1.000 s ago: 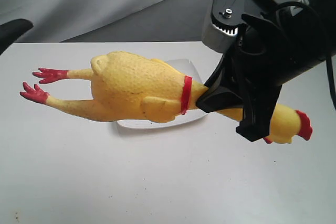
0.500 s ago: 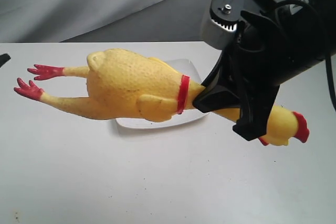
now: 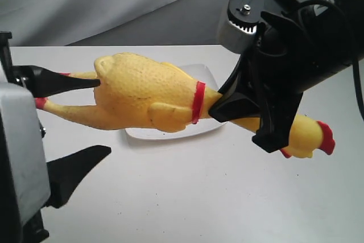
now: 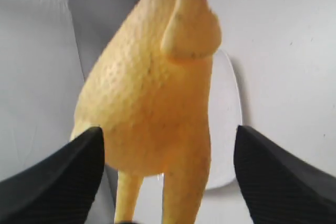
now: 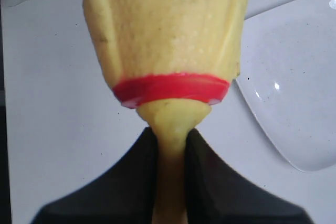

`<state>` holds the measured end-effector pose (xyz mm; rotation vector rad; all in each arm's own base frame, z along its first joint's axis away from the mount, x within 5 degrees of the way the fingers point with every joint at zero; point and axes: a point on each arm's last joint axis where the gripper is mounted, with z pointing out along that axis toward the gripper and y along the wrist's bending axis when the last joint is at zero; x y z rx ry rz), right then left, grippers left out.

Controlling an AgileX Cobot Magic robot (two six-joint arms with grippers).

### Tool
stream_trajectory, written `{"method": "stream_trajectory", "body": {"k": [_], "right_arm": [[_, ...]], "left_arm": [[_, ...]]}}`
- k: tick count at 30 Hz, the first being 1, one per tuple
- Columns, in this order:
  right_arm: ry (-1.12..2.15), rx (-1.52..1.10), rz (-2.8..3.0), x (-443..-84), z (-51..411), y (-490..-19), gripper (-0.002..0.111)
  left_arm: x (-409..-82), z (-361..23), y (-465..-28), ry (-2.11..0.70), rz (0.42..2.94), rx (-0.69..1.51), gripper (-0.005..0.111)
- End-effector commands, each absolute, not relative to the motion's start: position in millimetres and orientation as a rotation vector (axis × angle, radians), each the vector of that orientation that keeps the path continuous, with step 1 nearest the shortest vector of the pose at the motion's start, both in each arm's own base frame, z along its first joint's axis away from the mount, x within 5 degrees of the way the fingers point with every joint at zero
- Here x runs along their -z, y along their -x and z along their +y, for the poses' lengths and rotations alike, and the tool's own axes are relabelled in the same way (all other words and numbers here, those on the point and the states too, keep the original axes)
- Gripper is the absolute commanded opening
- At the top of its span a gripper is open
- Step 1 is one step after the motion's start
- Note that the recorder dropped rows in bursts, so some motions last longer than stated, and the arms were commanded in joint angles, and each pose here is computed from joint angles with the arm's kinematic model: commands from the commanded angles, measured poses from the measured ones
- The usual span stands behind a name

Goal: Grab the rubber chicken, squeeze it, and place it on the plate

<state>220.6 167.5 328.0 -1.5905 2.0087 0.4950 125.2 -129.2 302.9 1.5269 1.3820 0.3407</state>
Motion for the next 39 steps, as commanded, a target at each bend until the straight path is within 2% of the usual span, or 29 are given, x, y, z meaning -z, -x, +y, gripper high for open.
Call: {"method": "stream_trajectory", "body": {"k": [1,3,5,6,7,9,11,18,23,30,32,33,35,38,39], "right_arm": [[1.562,-0.530,1.997,-333,169,-218,0.000],[1.563,-0.531,1.999,-332,169,-218,0.000],[1.560,-0.534,2.000,-332,169,-218,0.000],[1.559,-0.536,2.000,-332,169,-218,0.000],[1.557,-0.540,1.999,-332,169,-218,0.000],[1.558,-0.569,2.004,-333,170,-216,0.000],[1.562,-0.578,2.007,-333,170,-215,0.000],[1.564,-0.611,2.012,-333,171,-213,0.000],[1.559,-0.648,2.017,-334,172,-211,0.000],[1.563,-0.706,2.011,-335,174,-208,0.000],[1.563,-0.706,2.011,-335,174,-208,0.000],[1.563,-0.706,2.011,-335,174,-208,0.000],[1.563,-0.706,2.011,-335,174,-208,0.000],[1.563,-0.706,2.011,-335,174,-208,0.000],[1.563,-0.706,2.011,-335,174,-208,0.000]], "left_arm": [[-312,-140,-113,-1.531,1.260,-0.227,0.067],[-311,-146,-111,-1.545,1.234,-0.196,0.068],[-300,-153,-117,-1.589,1.294,-0.224,0.084],[-290,-158,-124,-1.594,1.363,-0.240,0.098],[-286,-161,-127,-1.603,1.374,-0.263,0.101],[-277,-171,-137,-1.702,1.257,-0.419,0.102],[-274,-175,-143,-1.700,1.218,-0.485,0.102],[-284,-177,-148,-1.647,1.104,-0.582,0.102],[-287,-173,-153,-1.545,1.163,-0.618,0.102],[-276,-178,-159,-1.569,1.199,-0.673,0.100],[-272,-176,-164,-1.562,1.229,-0.740,0.090],[-270,-175,-166,-1.553,1.246,-0.781,0.080],[-268,-172,-169,-1.529,1.283,-0.847,0.056],[-267,-166,-171,-1.485,1.351,-0.902,0.008],[-268,-164,-172,-1.478,1.354,-0.928,0.001]]}}
